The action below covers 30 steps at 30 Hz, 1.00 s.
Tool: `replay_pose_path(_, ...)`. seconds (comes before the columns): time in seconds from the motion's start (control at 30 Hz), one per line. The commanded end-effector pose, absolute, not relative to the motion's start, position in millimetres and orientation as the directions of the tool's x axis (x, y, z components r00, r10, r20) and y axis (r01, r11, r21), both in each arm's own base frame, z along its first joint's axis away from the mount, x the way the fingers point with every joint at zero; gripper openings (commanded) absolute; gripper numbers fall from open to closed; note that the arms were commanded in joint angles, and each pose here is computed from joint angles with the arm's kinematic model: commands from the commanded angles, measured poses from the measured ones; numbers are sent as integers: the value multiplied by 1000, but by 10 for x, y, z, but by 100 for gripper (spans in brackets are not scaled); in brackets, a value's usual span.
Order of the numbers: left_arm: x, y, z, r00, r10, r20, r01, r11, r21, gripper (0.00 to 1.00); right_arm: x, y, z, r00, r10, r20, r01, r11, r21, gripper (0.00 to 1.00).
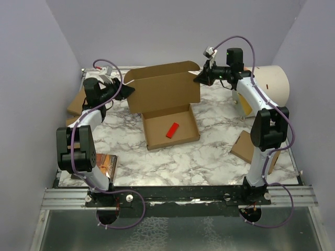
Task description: Fold the paper box
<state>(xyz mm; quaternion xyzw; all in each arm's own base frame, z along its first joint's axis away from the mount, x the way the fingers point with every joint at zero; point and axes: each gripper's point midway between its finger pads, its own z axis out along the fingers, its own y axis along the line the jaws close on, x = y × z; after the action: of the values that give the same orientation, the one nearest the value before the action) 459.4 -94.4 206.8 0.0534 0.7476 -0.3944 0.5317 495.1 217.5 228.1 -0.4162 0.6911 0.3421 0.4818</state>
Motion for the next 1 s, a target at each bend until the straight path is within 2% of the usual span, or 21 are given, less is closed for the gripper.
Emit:
replay_pose_path(0.0, 4584, -956, 2256, -391, -316, -865, 531, 690, -492, 28, 5035, 2115, 2657, -74, -267, -961, -891, 450, -56, 1)
replay_pose_path(0.27, 4569, -996, 2325, -386, -315, -867, 536, 688, -489, 21, 5069, 2106, 2752, -52, -265, -963, -885, 460, -79, 1)
replay_pose_path(0.4, 4546, -1068, 2387, -370, -312, -875, 547, 688, -477, 0, 5042, 2109, 2788, -46, -259, -965, -881, 466, -83, 1)
replay_pose_path(0.53, 4517, -1223, 2447, -330, -301, -895, 549, 710, -441, 0, 4998, 2127, 2794, -49, -243, -969, -864, 497, -81, 1)
replay_pose_path(0.83, 4638, -1337, 2577, -218, -318, -923, 428, 818, -383, 0, 5067, 2134, 2863, -40, -197, -980, -753, 650, -100, 1)
replay_pose_path(0.97, 4719, -1313, 2501, -233, -303, -924, 387, 843, -374, 0, 5110, 2123, 2783, -49, -199, -979, -730, 676, -101, 1)
